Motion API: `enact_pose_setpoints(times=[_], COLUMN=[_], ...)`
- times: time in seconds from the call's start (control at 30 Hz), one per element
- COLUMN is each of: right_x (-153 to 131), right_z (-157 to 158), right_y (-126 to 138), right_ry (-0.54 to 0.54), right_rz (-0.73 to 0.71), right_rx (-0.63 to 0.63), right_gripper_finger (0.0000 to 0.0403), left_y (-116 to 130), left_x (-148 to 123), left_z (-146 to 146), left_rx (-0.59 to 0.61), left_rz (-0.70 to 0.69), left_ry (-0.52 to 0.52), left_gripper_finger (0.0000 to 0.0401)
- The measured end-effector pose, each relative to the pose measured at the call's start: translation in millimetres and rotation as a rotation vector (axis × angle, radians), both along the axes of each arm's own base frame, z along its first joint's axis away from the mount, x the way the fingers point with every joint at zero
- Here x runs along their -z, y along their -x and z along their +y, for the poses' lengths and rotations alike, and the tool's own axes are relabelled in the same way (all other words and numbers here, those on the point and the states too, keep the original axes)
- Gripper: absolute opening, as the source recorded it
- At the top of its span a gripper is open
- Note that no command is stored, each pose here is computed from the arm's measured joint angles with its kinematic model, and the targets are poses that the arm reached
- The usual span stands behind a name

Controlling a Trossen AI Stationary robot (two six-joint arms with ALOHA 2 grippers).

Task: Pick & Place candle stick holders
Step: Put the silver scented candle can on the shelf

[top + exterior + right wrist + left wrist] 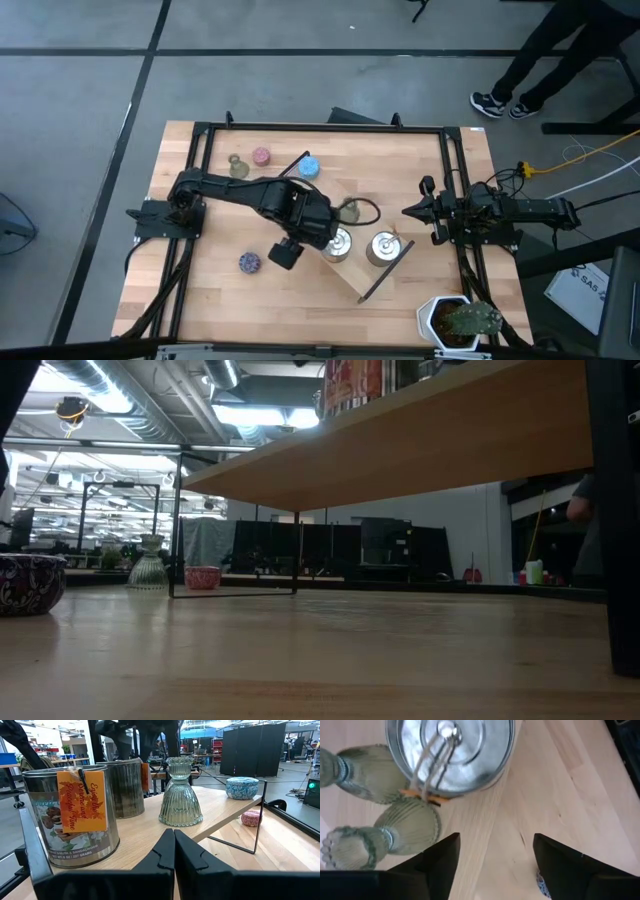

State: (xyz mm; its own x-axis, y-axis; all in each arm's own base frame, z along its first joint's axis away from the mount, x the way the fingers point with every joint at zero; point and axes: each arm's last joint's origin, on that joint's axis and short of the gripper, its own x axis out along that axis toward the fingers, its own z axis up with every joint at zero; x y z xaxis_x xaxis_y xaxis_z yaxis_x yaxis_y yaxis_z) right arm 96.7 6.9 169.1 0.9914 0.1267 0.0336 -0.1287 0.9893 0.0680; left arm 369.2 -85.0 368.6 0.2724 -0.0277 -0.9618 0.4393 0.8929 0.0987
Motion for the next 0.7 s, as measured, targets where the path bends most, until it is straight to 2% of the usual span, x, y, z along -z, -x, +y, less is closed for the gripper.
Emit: enact_pose_setpoints(times=[0.23,0.43,0.7], right_x=[0.0,0.0,0.0], right_z=[0.0,0.0,0.0], right_y=[0.0,0.0,0.0], right_ry=[0.000,0.000,0.000], right_rz=[0.000,0.000,0.000], right_rx=[0.000,0.000,0.000], right_gripper_finger=[0.0001,0.0001,0.0001], left_y=[10.4,33.1,55.2], left_x=[-3.1,-7.1,2.5], left_z=[3.1,7.5,12.6], left_rx=[0.001,0.001,0.002], left_rz=[-0.004,-0.009,-0.130], left_ry=[0.000,0.003,0.036], left_gripper_finger=[0.0204,0.0162,0.0110])
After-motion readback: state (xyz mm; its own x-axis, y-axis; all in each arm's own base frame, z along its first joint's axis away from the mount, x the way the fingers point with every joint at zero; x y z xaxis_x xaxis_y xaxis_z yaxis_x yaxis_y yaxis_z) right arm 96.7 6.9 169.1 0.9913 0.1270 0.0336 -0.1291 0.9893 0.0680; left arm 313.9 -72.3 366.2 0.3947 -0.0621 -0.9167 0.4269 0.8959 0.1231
